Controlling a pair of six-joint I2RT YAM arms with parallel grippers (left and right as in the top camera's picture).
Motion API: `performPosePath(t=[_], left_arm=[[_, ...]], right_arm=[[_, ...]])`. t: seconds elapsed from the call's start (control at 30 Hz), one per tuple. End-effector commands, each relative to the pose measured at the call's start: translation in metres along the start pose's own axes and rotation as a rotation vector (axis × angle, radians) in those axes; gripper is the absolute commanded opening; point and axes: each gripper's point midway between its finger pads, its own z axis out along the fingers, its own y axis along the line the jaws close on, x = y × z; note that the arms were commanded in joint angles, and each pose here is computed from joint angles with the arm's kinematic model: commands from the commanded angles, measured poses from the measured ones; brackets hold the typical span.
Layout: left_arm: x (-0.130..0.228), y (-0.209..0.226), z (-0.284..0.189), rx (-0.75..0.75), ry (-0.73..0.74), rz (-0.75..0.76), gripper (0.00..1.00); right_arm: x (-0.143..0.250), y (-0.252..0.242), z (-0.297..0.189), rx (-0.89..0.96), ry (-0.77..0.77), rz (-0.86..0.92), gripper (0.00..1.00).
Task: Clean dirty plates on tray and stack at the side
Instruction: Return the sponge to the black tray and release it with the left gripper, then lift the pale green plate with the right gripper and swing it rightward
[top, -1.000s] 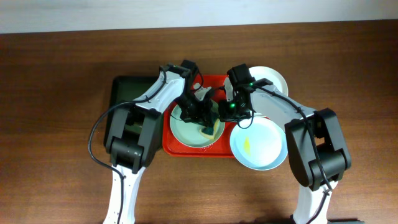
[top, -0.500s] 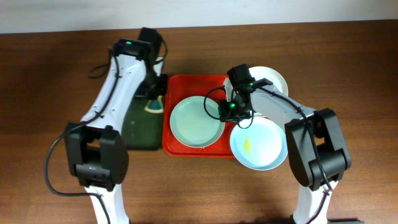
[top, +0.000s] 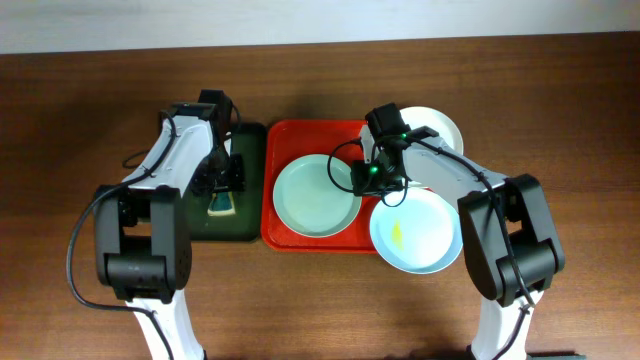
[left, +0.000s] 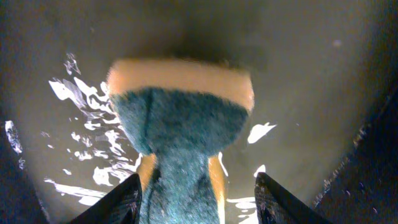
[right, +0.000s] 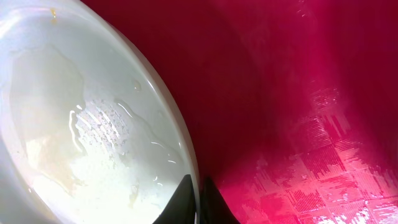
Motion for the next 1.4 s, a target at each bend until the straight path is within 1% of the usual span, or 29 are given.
performPosePath(t=[0.0, 0.07, 0.13, 0.17, 0.2, 0.27, 0.3, 0.33, 0.37, 0.5, 0.57, 0.67, 0.73, 0.77, 0.83, 0.9, 1.0, 1.13, 1.37], left_arm=[[-0.019, 0.0, -0.041, 0.055, -0.08, -0.015, 0.57], [-0.035, 0.016, -0.09, 0.077, -0.184, -0.09, 0.58], [-0.045, 0.051, -0.136, 0.095, -0.318, -0.214, 0.58], [-0.044, 0.072, -0.149, 0.098, -0.351, -0.291, 0.67], [-0.041, 0.089, -0.155, 0.102, -0.364, -0.35, 1.0], [-0.037, 0.098, -0.154, 0.135, -0.343, -0.383, 0.99], [-0.035, 0.1, -0.153, 0.133, -0.337, -0.387, 0.99], [-0.035, 0.1, -0.153, 0.133, -0.337, -0.387, 0.99], [-0.035, 0.1, -0.153, 0.133, -0.337, -0.387, 0.99], [-0.035, 0.1, -0.153, 0.133, -0.337, -0.387, 0.99], [-0.035, 0.1, -0.153, 0.133, -0.337, -0.387, 1.0], [-0.035, 0.1, -0.153, 0.133, -0.337, -0.387, 0.99], [-0.035, 0.1, -0.153, 0.133, -0.337, -0.387, 0.99], [-0.035, 0.1, -0.153, 0.133, -0.337, -0.387, 1.0], [-0.035, 0.1, -0.153, 0.133, -0.337, -0.387, 0.99], [-0.036, 0.1, -0.153, 0.133, -0.338, -0.387, 0.99], [-0.035, 0.1, -0.153, 0.133, -0.337, -0.387, 0.99], [-0.035, 0.099, -0.153, 0.133, -0.337, -0.384, 0.99], [-0.036, 0.099, -0.153, 0.134, -0.337, -0.384, 0.99]], right_arm=[[0.017, -0.009, 0.013, 0.037, 0.052, -0.005, 0.05], [0.017, -0.009, 0.013, 0.037, 0.052, -0.005, 0.05], [0.017, -0.009, 0.013, 0.037, 0.053, -0.005, 0.05], [0.017, -0.009, 0.013, 0.037, 0.053, -0.005, 0.05], [0.017, -0.009, 0.013, 0.037, 0.053, -0.005, 0.05], [0.016, -0.009, 0.013, 0.037, 0.051, -0.006, 0.06], [0.016, -0.009, 0.013, 0.036, 0.049, -0.005, 0.13], [0.016, -0.009, 0.013, 0.036, 0.049, -0.002, 0.14], [0.016, -0.009, 0.013, 0.036, 0.049, -0.003, 0.19], [0.016, -0.008, 0.013, 0.036, 0.048, -0.003, 0.25], [0.016, -0.008, 0.013, 0.036, 0.048, 0.005, 0.26], [0.019, -0.009, 0.013, 0.04, 0.062, 0.009, 0.25], [0.023, -0.01, 0.012, 0.043, 0.076, 0.019, 0.09], [0.024, -0.01, 0.012, 0.045, 0.08, 0.035, 0.04], [0.027, -0.011, 0.012, 0.044, 0.092, 0.045, 0.04], [0.024, -0.012, 0.006, 0.034, 0.093, 0.094, 0.04], [0.015, -0.008, -0.015, -0.012, 0.092, 0.125, 0.04], [0.007, -0.003, -0.044, -0.02, 0.066, 0.135, 0.04], [-0.008, 0.016, -0.079, -0.043, 0.065, 0.118, 0.04]])
